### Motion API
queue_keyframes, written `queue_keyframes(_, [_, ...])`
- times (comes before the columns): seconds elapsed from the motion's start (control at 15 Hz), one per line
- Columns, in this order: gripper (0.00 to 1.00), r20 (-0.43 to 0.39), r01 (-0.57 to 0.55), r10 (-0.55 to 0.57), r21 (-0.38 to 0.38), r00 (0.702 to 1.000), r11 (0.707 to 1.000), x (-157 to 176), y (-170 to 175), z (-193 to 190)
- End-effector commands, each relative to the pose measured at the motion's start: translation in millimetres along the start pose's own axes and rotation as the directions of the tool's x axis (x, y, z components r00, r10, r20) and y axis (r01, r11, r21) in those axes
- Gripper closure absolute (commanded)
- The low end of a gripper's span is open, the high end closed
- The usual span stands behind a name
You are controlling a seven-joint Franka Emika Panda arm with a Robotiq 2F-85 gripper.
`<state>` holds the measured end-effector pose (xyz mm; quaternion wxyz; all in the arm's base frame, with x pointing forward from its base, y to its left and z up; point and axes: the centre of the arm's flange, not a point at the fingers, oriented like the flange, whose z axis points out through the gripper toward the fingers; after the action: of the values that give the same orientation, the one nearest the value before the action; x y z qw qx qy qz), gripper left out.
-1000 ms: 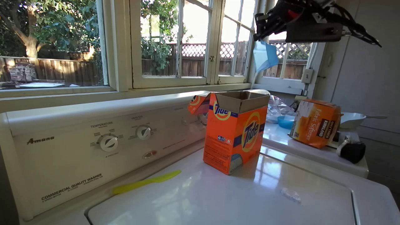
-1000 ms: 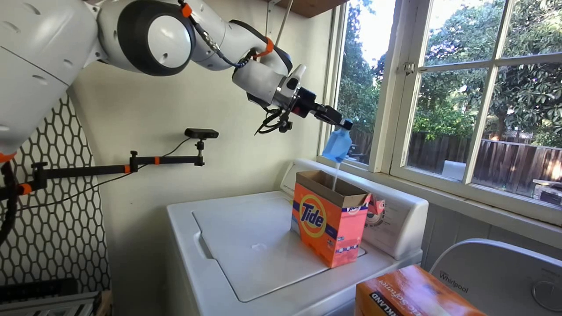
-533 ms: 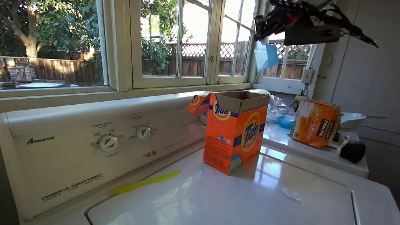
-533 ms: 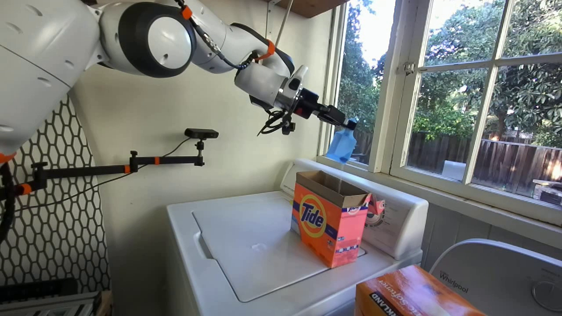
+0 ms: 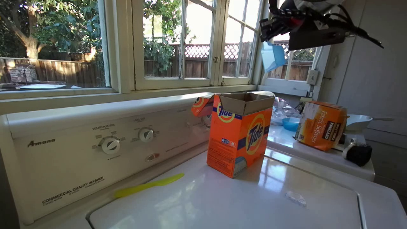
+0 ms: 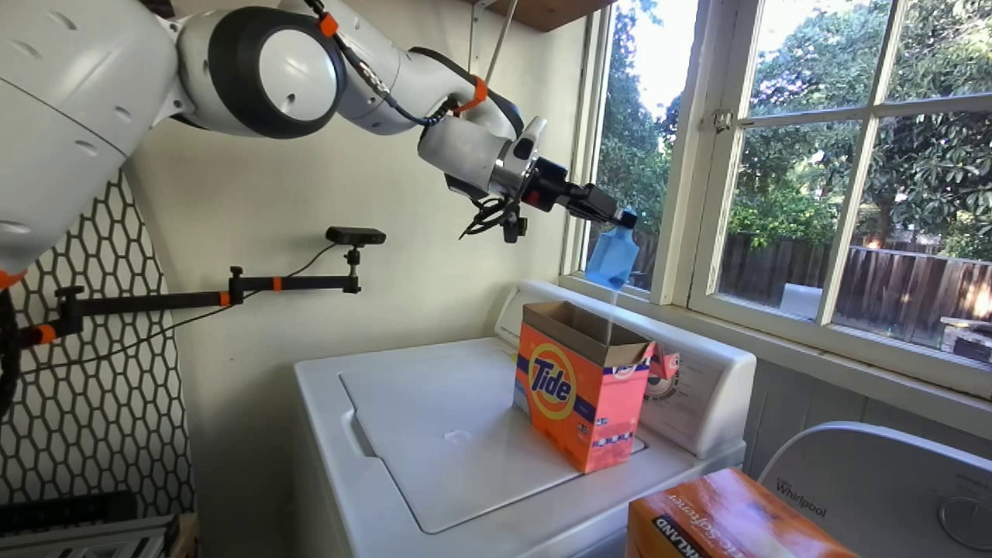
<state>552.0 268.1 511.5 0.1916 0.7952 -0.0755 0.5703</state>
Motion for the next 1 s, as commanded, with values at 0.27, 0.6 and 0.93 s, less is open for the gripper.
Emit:
queue_keyframes(0.27, [0.97, 0.008, 0.055, -0.054, -0.041, 0.998, 0.998, 2, -15, -9])
queue_keyframes(0.6, [0.97, 0.008, 0.091, -0.091, -0.028, 0.996, 0.995, -2, -25, -16])
queue_keyframes(0.93, [0.97, -0.003, 0.123, -0.123, -0.018, 0.992, 0.992, -6, -33, -23])
